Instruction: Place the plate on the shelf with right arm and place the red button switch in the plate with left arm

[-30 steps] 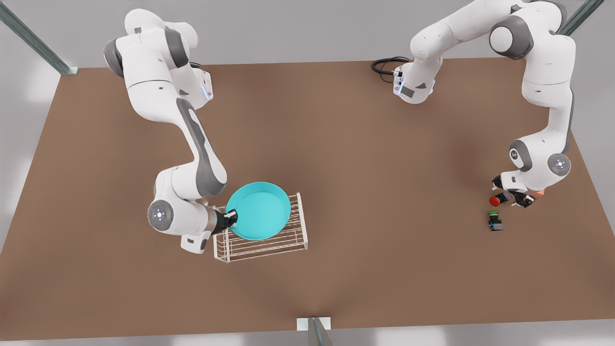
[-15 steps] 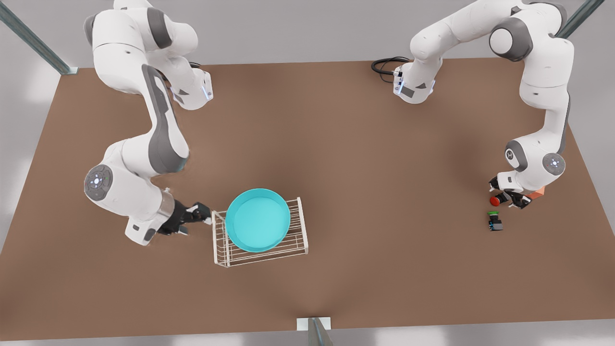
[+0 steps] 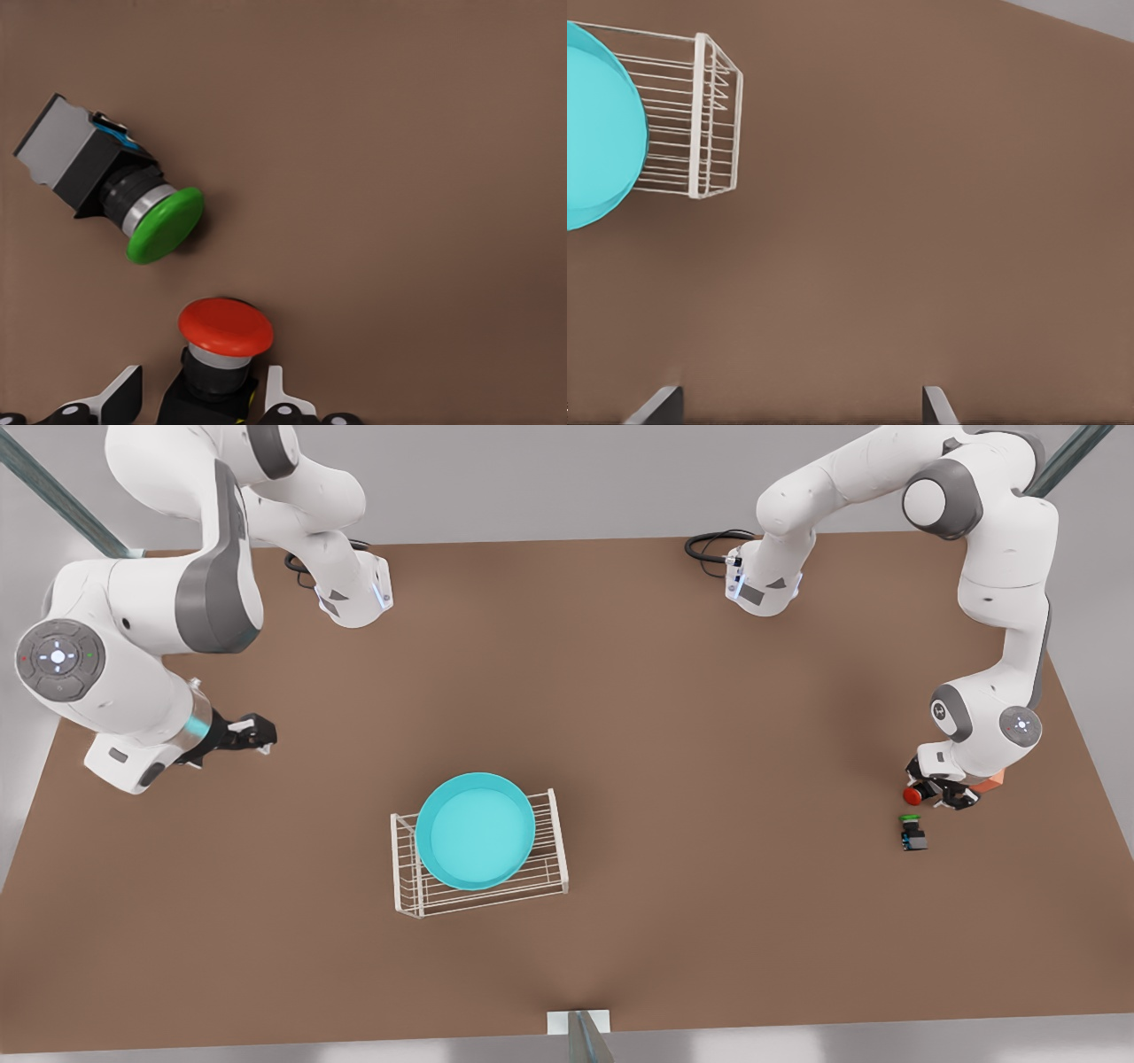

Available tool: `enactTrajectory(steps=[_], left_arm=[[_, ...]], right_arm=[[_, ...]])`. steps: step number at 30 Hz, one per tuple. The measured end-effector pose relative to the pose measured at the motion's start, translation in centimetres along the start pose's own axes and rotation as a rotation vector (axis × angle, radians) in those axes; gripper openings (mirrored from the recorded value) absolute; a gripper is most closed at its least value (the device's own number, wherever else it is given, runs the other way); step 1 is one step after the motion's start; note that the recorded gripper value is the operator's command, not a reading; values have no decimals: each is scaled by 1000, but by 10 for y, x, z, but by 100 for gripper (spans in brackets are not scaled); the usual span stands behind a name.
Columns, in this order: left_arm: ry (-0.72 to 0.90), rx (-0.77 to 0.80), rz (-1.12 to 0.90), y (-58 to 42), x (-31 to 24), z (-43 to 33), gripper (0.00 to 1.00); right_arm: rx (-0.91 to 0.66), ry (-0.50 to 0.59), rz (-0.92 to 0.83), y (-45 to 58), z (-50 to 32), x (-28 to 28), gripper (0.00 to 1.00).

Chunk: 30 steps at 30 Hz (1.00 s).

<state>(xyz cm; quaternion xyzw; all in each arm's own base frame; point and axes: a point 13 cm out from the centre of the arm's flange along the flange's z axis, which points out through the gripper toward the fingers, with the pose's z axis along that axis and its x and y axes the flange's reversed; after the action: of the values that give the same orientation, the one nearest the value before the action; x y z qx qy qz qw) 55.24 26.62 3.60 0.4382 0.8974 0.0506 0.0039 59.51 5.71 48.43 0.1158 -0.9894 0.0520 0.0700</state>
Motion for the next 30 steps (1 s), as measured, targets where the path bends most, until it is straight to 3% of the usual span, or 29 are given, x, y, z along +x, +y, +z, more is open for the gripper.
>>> enactTrajectory(steps=[3, 8, 18, 21, 25, 30], left_arm=[[-1, -2, 0, 1, 0, 0, 57], [-2, -10, -1, 3, -1, -3, 51], [-22, -60, 12, 20, -26, -61, 50], [-55, -73, 48, 19, -78, -108, 50], [-118, -83, 100, 15, -186, -202, 50], [-117, -6, 156, -77, -324, -274, 50]], right_arm=[[6, 28, 17, 10, 3, 4, 100], [10, 52, 72, 10, 5, 10, 100], [13, 66, 144, 15, 6, 13, 100], [13, 67, 163, 14, 6, 13, 100], [14, 68, 184, 13, 6, 13, 100], [-13, 69, 221, 5, 7, 14, 100]])
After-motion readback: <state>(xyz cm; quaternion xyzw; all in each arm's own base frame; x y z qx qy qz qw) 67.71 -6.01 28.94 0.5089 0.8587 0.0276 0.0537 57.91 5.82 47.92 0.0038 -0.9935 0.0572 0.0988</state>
